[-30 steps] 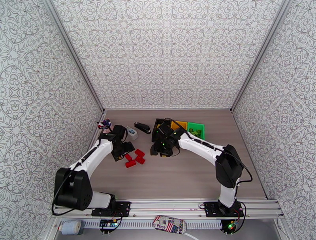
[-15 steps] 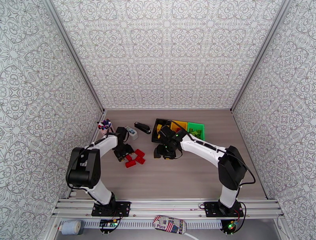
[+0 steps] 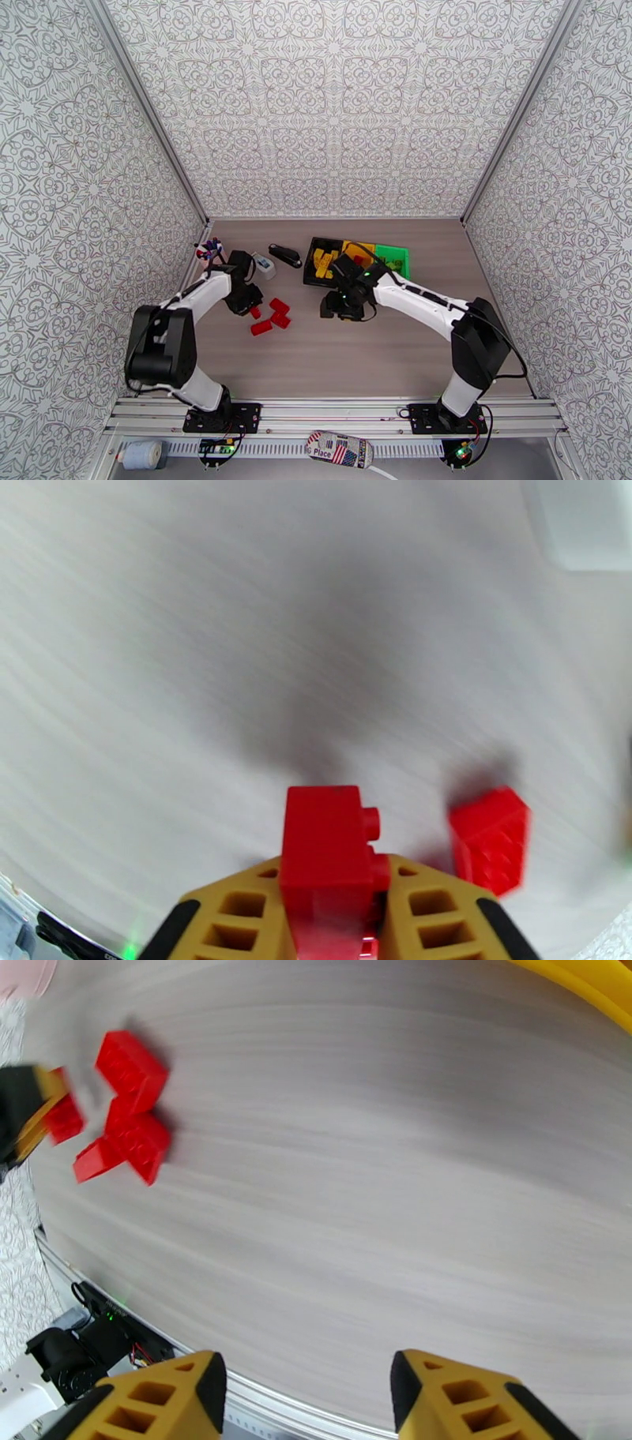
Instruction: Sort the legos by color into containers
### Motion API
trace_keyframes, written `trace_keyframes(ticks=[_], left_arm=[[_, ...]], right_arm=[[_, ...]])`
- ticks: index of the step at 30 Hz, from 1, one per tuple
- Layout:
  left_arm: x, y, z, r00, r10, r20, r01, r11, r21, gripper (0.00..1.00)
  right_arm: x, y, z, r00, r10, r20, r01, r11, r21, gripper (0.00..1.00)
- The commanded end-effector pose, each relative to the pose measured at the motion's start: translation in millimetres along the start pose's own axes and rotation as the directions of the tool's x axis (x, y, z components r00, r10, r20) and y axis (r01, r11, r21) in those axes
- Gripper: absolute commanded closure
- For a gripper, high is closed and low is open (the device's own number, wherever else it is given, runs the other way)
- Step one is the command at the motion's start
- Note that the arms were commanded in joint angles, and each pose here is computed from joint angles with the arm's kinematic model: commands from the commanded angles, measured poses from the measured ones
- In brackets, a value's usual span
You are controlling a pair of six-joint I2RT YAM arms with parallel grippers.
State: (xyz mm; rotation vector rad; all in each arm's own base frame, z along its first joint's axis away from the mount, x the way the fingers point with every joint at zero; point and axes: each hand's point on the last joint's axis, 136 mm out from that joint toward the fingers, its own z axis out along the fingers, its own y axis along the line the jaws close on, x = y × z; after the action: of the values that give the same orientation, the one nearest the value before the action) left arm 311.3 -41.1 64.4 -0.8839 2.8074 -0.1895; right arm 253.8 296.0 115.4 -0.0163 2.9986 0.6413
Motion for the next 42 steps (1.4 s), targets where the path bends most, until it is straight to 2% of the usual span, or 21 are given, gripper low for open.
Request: trace_keyframes(ticks=[1,7,13,17,21,29,33,37,39,42], left_arm=[[7,-24,-23,0.996,0.087,0.024,-0.088,0.994,0.064,0.74],[26,-107,-49,0.967,0.25,0.042,-0.252,0.931,0.264,0.75],[52,-208,-65,0.916,0.397,0.052,-0.378,0.813,0.442,0.75],[61,-262,-64,0.899,0.434,0.049,-0.396,0.761,0.514,0.75],[59,-303,-59,0.91,0.412,0.038,-0.354,0.728,0.587,0.74],[59,-356,-53,0.918,0.396,0.032,-0.311,0.666,0.678,0.71],[60,-374,-49,0.918,0.396,0.025,-0.298,0.645,0.703,0.65],[63,-386,-52,0.912,0.409,0.029,-0.304,0.628,0.716,0.52],[65,-387,-55,0.911,0.411,0.039,-0.314,0.628,0.712,0.4],[66,-384,-59,0.907,0.418,0.057,-0.336,0.633,0.697,0.33]], right_arm=[[-15,-17,-17,0.995,0.06,0.076,-0.06,0.998,-0.002,0.41],[-28,-48,-35,0.978,0.165,0.128,-0.161,0.986,-0.042,0.41],[-26,-80,-50,0.956,0.246,0.159,-0.239,0.969,-0.062,0.41],[-16,-96,-59,0.944,0.282,0.174,-0.275,0.959,-0.066,0.41],[-4,-104,-67,0.933,0.306,0.191,-0.298,0.952,-0.07,0.41],[14,-113,-79,0.911,0.349,0.219,-0.336,0.937,-0.093,0.4],[20,-116,-85,0.911,0.345,0.226,-0.335,0.939,-0.082,0.39],[22,-117,-88,0.913,0.339,0.228,-0.332,0.941,-0.07,0.39],[22,-117,-89,0.913,0.335,0.231,-0.328,0.942,-0.07,0.39],[21,-116,-91,0.914,0.331,0.233,-0.324,0.944,-0.069,0.38]])
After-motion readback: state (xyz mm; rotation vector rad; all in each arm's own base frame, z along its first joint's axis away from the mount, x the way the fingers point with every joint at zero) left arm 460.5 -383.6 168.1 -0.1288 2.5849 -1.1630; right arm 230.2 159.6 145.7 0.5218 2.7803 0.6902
